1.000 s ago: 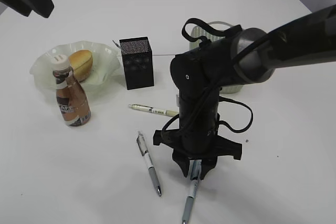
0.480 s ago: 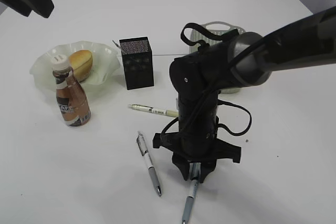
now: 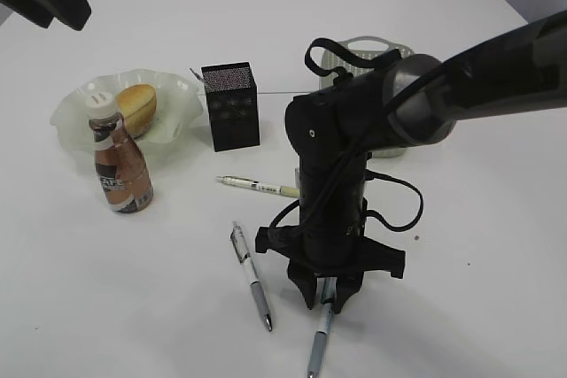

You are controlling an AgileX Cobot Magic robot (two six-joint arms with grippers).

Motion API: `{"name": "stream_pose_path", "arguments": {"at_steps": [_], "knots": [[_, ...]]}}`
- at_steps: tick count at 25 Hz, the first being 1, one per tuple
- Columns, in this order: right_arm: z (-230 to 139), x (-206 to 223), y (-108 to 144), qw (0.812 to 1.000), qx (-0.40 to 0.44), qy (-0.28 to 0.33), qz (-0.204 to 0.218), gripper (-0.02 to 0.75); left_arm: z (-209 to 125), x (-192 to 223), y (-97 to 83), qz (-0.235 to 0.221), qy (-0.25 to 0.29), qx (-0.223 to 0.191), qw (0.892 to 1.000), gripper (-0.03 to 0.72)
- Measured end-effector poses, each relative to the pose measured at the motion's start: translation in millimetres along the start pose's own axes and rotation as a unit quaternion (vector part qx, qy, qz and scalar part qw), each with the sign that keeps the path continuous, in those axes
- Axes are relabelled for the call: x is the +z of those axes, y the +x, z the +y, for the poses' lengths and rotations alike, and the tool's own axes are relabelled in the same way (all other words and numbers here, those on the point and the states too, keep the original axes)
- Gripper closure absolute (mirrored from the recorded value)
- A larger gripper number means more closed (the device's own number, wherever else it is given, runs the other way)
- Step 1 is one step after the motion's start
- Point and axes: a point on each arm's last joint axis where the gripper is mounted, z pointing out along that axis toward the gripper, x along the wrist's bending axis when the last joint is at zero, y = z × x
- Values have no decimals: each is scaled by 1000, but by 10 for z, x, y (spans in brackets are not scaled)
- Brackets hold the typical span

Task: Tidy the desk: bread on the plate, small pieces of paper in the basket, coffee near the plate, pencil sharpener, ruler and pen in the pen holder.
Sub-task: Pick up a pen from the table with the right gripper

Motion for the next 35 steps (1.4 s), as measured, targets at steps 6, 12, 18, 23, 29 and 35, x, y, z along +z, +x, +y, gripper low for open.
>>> {"name": "stream_pose_path", "arguments": {"at_steps": [6,12,18,23,29,35], "knots": [[-15,6,-14,1000,-8,9,-9,498,0,0,0,0,0,0,1000,447],[-18,6,-12,1000,-14,11,-7,498,0,0,0,0,0,0,1000,447],[-29,6,-4,1000,-10,17,-3,584,0,0,0,0,0,0,1000,447],[-35,18,-9,1000,-10,23,-8,668,0,0,0,0,0,0,1000,447],[-31,23,5,999,-15,31,-12,668,0,0,0,0,0,0,1000,447],[7,-5,60,998,-40,35,-14,668,0,0,0,0,0,0,1000,447]]}}
